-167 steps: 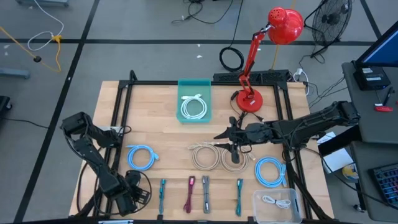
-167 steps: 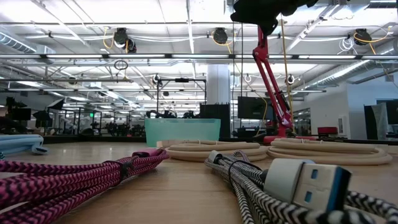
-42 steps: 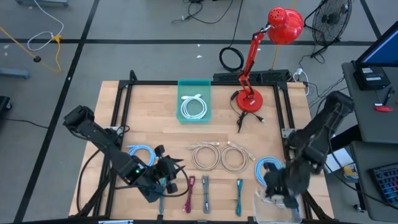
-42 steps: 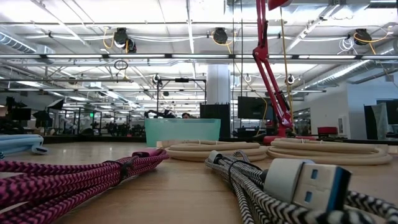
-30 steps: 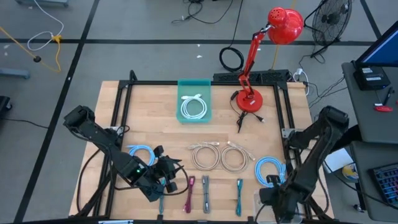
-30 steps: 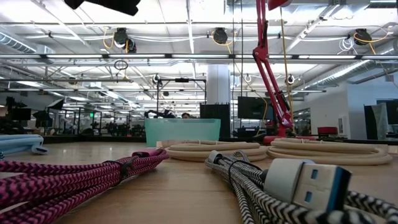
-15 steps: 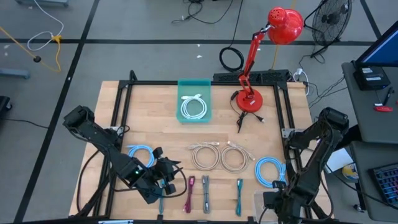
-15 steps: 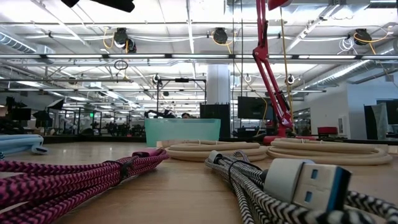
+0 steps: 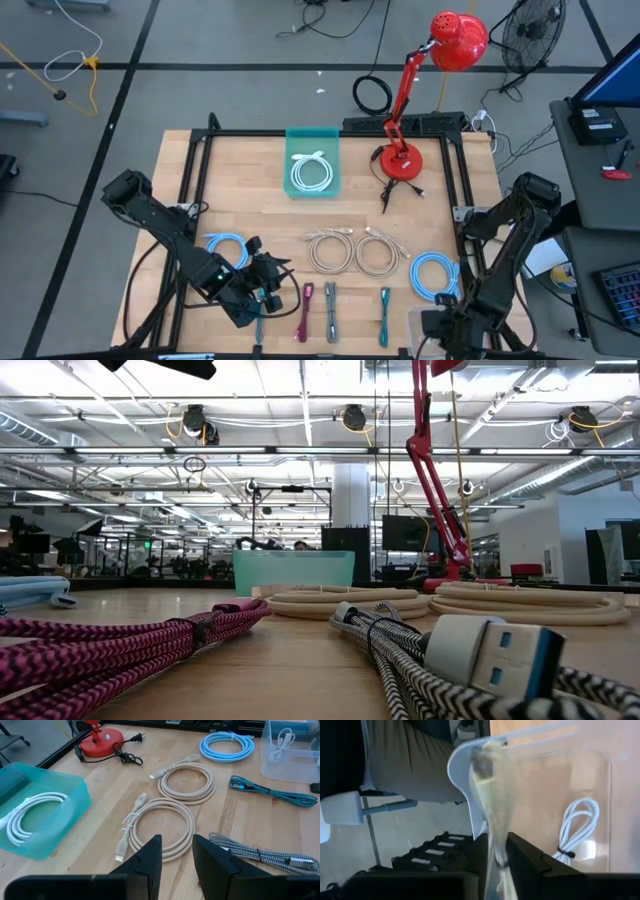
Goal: Pick & Place USB Port
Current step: Put the brown USB cable into the transparent bin, then put the right blue HDMI cable into the green bin
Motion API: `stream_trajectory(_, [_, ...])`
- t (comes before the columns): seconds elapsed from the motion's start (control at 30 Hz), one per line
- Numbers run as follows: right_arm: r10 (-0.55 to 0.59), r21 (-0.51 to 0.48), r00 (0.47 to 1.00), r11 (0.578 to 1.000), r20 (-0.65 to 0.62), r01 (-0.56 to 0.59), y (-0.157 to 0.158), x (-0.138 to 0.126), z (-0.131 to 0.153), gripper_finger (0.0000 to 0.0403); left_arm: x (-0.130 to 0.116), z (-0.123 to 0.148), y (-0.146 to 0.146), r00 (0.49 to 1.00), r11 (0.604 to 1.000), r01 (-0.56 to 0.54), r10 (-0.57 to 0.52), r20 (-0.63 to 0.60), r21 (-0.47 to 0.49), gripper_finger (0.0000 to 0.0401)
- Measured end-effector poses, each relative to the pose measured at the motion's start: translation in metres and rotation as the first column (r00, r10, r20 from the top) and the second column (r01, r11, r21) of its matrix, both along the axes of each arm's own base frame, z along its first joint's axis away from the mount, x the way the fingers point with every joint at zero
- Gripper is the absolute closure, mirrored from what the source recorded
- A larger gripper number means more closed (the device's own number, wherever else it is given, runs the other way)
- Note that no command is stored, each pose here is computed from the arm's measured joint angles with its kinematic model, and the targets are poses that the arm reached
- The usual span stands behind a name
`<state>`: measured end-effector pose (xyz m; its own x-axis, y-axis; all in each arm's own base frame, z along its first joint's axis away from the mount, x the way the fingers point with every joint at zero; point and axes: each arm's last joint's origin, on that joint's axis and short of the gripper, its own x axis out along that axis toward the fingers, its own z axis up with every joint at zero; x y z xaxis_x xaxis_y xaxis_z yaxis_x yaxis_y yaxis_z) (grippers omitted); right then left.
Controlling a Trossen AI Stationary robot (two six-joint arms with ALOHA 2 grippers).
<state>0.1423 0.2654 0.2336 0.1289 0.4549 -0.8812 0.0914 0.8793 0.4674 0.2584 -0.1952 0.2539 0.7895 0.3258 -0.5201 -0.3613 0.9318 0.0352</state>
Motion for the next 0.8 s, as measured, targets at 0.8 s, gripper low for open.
stream_trajectory(0.8, [0.077, 0.082, 0.988, 0.993, 0.137, -0.089, -0.002, 0.024, 0.006, 0.0287, -0.001, 0.000, -0.001, 1.000, 1.000, -0.003, 0.003, 0.009, 0.027, 0.0288])
